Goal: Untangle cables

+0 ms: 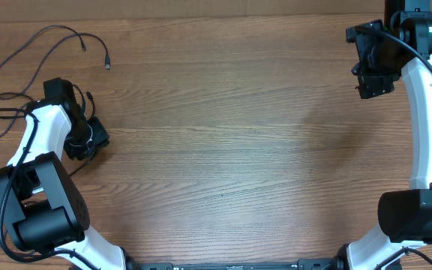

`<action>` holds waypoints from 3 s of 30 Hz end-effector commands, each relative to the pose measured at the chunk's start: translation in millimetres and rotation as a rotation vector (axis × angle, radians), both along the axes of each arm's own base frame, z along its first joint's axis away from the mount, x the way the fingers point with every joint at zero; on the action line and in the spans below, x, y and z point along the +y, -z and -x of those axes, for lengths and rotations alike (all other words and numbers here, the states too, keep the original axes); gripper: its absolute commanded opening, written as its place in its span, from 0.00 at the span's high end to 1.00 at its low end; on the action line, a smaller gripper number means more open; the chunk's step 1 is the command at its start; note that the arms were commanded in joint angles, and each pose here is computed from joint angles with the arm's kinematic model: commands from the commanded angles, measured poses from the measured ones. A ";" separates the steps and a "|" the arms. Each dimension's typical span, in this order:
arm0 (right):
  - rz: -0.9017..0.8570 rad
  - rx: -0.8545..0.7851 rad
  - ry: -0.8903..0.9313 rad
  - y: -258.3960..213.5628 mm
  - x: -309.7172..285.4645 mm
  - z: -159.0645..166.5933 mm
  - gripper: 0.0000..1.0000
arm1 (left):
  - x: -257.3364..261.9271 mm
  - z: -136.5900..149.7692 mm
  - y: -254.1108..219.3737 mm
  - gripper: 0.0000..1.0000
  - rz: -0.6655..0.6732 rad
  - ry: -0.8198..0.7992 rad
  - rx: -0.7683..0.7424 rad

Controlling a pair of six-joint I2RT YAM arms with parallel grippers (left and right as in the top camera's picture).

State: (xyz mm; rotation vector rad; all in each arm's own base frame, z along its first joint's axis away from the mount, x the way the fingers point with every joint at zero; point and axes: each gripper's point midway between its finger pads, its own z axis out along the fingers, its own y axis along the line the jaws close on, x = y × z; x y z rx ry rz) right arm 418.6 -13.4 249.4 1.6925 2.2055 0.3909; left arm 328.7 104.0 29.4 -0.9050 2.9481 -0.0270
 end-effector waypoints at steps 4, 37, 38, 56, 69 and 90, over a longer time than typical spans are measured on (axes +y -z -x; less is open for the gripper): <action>0.015 -0.032 0.004 -12.3 -2.7 3.7 0.00 | -2.0 7.5 4.1 0.55 0.006 0.036 0.034; 0.015 -0.033 0.004 -12.4 -2.7 3.6 0.00 | -4.1 24.7 13.8 0.37 0.005 0.041 0.099; 0.015 -0.032 0.004 -12.3 -2.7 3.7 0.00 | -4.1 23.7 13.9 0.37 0.005 0.044 0.095; 0.015 -0.032 0.004 -12.3 -2.7 3.7 0.00 | -4.5 10.8 14.2 0.43 0.012 0.070 0.040; 0.015 -0.033 0.004 -12.4 -2.7 3.6 0.00 | -10.9 31.3 42.4 0.78 0.020 0.050 0.065; 0.015 -0.032 0.004 -12.3 -2.7 3.7 0.00 | 47.3 62.3 -63.6 0.96 -0.309 -0.759 0.143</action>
